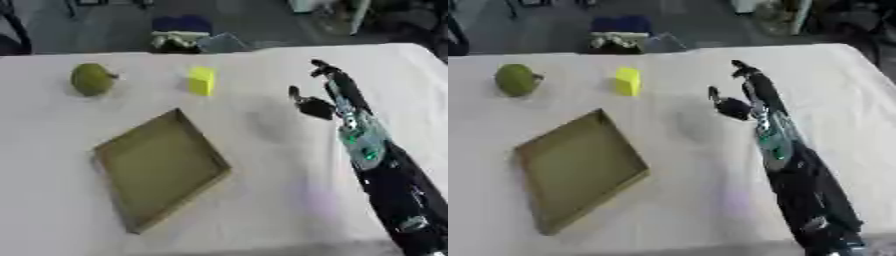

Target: Pick up objects on the table and place them in the box.

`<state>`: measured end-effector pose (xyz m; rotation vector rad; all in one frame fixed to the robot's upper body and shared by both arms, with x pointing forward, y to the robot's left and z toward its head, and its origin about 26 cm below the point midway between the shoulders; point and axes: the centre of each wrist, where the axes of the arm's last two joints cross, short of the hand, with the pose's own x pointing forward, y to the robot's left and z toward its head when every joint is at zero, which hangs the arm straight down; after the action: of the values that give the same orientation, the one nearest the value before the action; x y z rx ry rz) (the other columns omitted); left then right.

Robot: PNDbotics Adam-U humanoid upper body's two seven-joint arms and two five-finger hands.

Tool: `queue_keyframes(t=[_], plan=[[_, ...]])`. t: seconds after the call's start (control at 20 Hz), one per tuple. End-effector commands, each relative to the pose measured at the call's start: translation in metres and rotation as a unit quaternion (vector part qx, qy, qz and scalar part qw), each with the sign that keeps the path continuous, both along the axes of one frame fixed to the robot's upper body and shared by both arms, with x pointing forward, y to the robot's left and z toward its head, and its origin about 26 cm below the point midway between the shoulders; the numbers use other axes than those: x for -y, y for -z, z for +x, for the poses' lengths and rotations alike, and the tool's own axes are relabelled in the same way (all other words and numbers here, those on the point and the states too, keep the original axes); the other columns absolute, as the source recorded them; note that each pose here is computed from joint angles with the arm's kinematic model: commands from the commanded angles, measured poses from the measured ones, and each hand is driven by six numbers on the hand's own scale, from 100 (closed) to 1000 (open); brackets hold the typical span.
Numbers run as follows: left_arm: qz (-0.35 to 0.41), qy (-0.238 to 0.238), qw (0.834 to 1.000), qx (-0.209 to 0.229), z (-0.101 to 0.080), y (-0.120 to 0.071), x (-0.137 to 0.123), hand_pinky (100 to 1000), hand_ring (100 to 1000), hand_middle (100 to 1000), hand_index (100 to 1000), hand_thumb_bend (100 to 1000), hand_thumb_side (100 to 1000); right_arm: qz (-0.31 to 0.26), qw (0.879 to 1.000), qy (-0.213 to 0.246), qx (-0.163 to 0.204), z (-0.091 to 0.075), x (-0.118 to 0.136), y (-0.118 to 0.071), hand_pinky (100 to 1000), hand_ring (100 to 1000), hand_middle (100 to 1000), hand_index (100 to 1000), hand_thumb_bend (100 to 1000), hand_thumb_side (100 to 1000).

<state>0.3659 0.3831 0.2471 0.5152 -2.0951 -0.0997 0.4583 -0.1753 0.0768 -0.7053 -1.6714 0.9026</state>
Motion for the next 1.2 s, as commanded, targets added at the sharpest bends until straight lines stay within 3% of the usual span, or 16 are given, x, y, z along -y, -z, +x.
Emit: queue_keyframes(t=[0.05, 0.3, 0.7, 0.95, 1.2], plan=[[0.014, -0.020, 1.000, 0.000, 0.004, -0.011, -0.017, 700, 571, 607, 764, 100, 875, -0.003, 1.000, -0.006, 0.019, 0.004, -0.002, -0.015, 776, 947, 759, 964, 266, 465], [0.037, -0.057, 0.996, -0.065, 0.020, -0.011, -0.029, 702, 572, 609, 771, 100, 889, -0.004, 1.000, -0.014, 0.021, 0.004, -0.007, -0.017, 776, 947, 759, 964, 268, 465], [0.118, -0.116, 0.968, -0.189, 0.044, -0.021, -0.046, 724, 612, 653, 802, 100, 779, -0.007, 1.000, -0.022, 0.021, 0.004, -0.012, -0.017, 776, 947, 759, 964, 268, 466], [0.175, -0.135, 0.948, -0.230, 0.056, -0.002, -0.054, 733, 642, 687, 825, 100, 693, -0.009, 0.999, -0.028, 0.022, 0.004, -0.016, -0.018, 777, 947, 760, 964, 269, 466], [0.222, -0.141, 0.930, -0.256, 0.063, 0.020, -0.064, 740, 667, 712, 839, 100, 664, -0.010, 0.999, -0.033, 0.023, 0.005, -0.019, -0.020, 777, 947, 760, 964, 269, 466]])
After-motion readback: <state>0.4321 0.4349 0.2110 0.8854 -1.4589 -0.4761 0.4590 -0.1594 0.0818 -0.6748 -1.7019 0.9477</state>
